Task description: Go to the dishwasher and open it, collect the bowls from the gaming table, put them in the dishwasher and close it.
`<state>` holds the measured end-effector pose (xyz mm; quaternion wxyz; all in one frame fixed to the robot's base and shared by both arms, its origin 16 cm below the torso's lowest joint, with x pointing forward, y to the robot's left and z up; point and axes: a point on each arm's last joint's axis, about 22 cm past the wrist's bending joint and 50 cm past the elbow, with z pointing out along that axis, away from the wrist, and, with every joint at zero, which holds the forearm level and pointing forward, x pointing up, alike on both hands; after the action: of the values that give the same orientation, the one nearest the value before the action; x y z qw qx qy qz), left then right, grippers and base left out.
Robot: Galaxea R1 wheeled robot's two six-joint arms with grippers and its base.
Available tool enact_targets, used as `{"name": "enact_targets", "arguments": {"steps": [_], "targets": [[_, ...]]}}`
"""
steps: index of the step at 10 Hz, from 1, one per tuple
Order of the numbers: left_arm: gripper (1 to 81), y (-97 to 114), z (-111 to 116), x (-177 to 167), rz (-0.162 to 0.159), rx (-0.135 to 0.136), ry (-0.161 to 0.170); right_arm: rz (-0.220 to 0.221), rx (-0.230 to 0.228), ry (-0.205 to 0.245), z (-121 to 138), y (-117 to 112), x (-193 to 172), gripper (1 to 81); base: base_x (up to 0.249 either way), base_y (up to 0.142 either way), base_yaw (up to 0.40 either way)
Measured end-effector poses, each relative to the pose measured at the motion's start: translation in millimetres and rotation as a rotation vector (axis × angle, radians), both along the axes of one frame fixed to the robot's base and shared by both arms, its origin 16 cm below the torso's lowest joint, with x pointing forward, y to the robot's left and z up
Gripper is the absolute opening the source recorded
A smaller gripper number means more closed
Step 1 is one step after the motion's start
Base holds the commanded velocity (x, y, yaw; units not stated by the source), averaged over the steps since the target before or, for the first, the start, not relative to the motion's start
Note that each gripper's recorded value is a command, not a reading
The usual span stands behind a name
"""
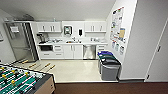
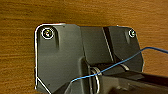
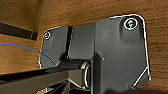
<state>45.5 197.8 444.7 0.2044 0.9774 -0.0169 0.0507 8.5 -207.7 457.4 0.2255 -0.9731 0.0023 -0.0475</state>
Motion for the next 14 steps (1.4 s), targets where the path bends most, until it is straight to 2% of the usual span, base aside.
{"name": "enact_targets", "arguments": {"steps": [14], "targets": [[81.1,-2.0,0.1,1.3,-0.001,-0.002,-0.001,0.003,0.017,-0.001,3.1,7.1,1.3,81.1,0.262,0.000,0.000]]}}
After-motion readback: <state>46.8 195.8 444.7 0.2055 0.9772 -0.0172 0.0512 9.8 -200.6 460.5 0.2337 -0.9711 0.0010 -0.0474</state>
